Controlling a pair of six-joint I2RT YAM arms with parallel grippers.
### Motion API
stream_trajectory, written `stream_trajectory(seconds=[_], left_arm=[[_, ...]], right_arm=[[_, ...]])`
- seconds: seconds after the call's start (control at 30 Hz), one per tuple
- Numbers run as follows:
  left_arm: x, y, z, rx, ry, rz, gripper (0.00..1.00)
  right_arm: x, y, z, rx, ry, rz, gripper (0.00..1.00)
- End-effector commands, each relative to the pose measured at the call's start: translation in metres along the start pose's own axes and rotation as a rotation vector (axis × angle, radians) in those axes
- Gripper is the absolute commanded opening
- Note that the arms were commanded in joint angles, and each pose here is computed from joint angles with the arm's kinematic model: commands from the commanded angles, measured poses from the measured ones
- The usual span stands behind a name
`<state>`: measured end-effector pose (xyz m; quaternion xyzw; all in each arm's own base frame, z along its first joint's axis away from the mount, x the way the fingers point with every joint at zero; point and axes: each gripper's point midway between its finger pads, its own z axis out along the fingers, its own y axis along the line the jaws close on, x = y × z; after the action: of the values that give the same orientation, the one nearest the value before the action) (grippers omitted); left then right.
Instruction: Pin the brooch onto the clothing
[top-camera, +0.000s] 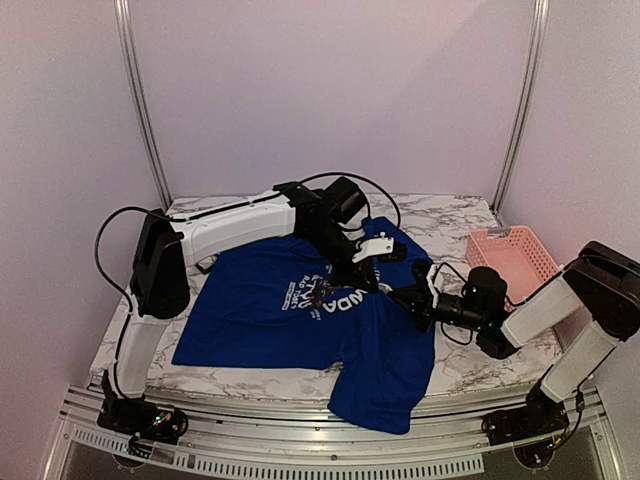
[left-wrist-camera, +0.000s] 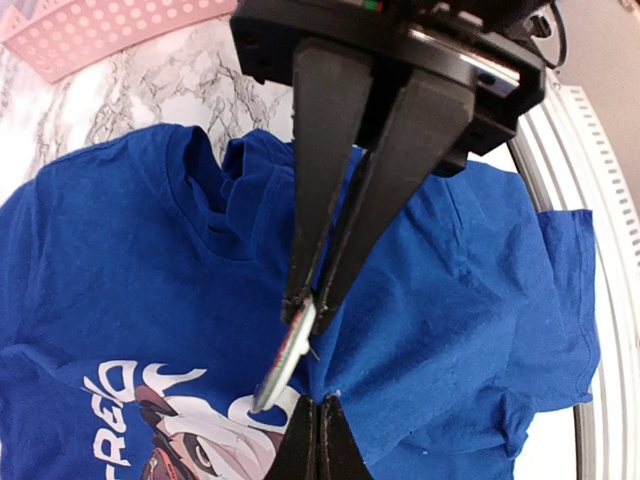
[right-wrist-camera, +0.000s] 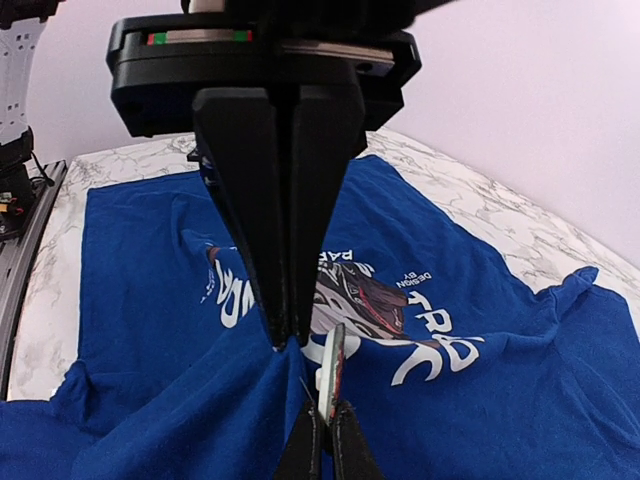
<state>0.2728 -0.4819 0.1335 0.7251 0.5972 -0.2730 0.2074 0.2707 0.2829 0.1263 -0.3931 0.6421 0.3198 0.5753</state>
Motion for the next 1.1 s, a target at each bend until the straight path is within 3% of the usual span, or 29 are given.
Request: stream_trajectory(seconds=[0.0, 0.23, 0.43, 0.87, 1.07], left_arm=[[-0.002, 0.006, -0.002, -0.002, -0.017, -0.024, 0.00], [-0.008, 0.008, -0.004, -0.002, -0.035, -0.032, 0.00], [-0.004, -0.009, -0.010, 0.053, -0.019, 0.006, 0.00], [-0.014, -0.002, -0.010, 0.041, -0.049, -0.005, 0.00], [-0.007, 0.004, -0.006, 0.026, -0.032, -0.025, 0.00]], right_arm=[[-0.013, 0.010, -0.004, -0.023, -0.051, -0.048, 0.00], [-0.008, 0.010, 0.002, -0.010, -0.023, -0.076, 0.00], [-0.003, -0.015, 0.000, 0.137, 0.010, -0.079, 0.00], [-0.002, 0.003, 0.001, 0.071, 0.010, -0.156, 0.00], [-0.015, 0.013, -0.004, 0.026, -0.048, -0.169, 0.00]])
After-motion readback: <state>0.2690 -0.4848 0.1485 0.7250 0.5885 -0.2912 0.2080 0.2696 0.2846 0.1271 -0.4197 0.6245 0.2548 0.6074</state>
